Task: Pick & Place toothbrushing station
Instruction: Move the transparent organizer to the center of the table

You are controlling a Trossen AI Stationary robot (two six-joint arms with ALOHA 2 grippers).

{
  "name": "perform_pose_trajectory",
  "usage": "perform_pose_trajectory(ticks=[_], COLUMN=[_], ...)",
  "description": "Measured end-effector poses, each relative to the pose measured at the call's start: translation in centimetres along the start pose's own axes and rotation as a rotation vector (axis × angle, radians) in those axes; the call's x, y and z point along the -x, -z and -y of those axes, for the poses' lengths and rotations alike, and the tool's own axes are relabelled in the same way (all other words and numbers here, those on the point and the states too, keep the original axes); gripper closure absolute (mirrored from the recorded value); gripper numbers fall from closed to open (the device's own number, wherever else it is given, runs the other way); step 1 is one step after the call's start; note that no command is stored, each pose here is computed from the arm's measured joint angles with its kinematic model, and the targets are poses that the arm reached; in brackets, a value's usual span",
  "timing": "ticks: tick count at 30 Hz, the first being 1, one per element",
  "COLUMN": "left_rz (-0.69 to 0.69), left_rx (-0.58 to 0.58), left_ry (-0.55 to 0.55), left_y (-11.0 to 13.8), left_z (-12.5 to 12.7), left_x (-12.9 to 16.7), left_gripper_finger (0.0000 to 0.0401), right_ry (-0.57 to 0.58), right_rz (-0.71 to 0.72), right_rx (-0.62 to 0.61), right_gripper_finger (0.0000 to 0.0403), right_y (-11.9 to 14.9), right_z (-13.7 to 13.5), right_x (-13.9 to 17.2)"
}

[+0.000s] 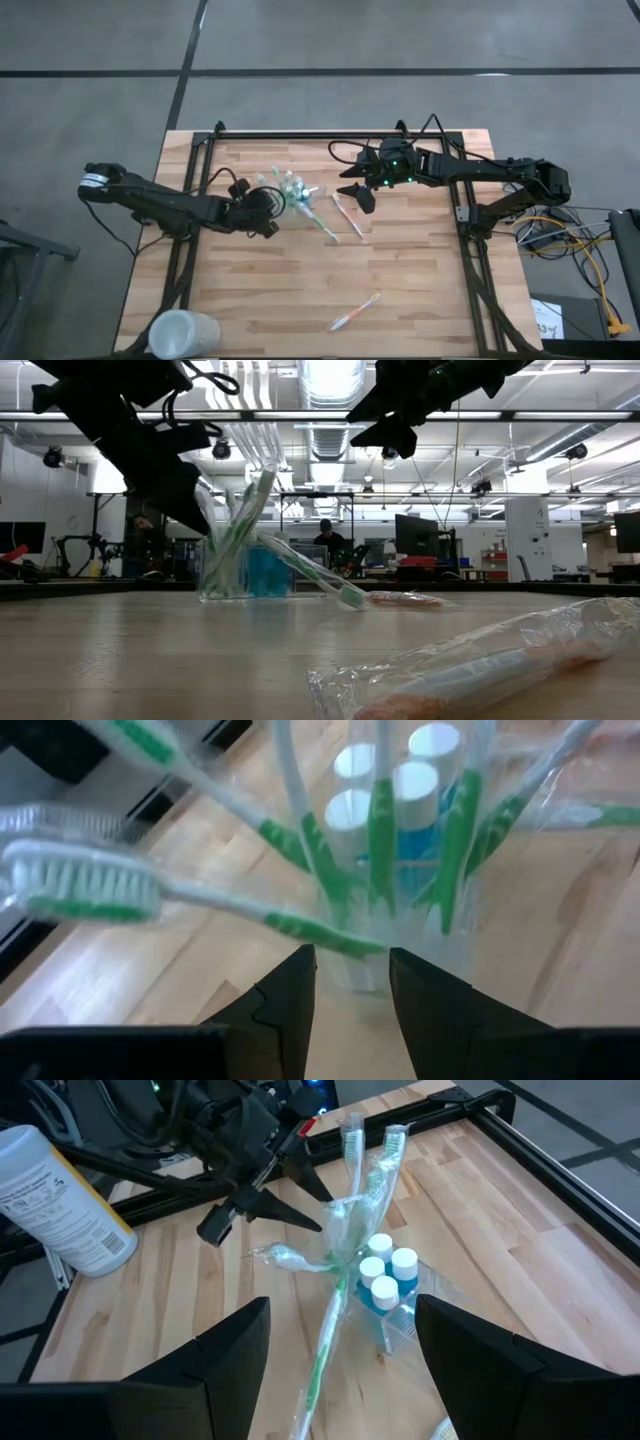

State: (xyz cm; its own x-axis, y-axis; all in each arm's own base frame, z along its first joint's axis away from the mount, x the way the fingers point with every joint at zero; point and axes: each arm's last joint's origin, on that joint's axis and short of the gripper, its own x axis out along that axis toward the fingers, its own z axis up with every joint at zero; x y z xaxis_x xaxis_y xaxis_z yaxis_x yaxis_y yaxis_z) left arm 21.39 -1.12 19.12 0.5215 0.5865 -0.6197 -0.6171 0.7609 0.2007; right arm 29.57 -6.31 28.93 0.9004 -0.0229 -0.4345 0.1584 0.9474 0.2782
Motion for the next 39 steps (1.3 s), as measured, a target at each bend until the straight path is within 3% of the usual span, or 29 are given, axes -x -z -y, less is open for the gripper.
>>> perform_pose_trajectory(ticks=[10, 15, 18, 21, 24, 28, 31, 39], left_rz=[0.009, -0.048, -0.054, 0.017, 0.125, 0.265, 0.365, 0.548], left_rx=[0.017, -0.027, -0.013, 0.018, 0.006, -0.161, -0.305, -0.287], left_ry=[0.038, 0.21, 0.335, 0.367, 0.327, 0.342, 0.404, 0.407], left_y=[-0.9, -2.4, -4.1, -6.4, -8.8, -11.9, -13.9, -16.7], left_z=[0.0, 0.2, 0.4, 0.3, -0.2, -0.9, -1.4, -4.3], left_x=[0.5, 1.8, 3.0, 4.4, 5.9, 8.3, 10.3, 14.8], left_gripper_finger=[0.0265, 0.0265, 0.0265, 0.0265, 0.0265, 0.0265, 0.0265, 0.0265], right_ry=[0.0, 0.0, 0.001, 0.001, -0.01, -0.032, -0.031, -0.057], right_rz=[0.0, 0.0, -0.007, -0.04, -0.087, -0.154, -0.15, -0.226], right_rx=[0.0, 0.015, 0.113, 0.213, 0.281, 0.407, 0.417, 0.388], right_gripper_finger=[0.0158, 0.0158, 0.0158, 0.0158, 0.0158, 0.0158, 0.0158, 0.0158], right_y=[0.0, 0.0, 0.1, 0.4, 0.8, 1.5, 1.4, 2.0], right_z=[0.0, 0.0, 0.0, 0.1, 0.1, 0.2, 0.4, 1.7], right_x=[0.0, 0.0, 0.0, 0.0, 0.0, 0.1, 0.1, -3.3])
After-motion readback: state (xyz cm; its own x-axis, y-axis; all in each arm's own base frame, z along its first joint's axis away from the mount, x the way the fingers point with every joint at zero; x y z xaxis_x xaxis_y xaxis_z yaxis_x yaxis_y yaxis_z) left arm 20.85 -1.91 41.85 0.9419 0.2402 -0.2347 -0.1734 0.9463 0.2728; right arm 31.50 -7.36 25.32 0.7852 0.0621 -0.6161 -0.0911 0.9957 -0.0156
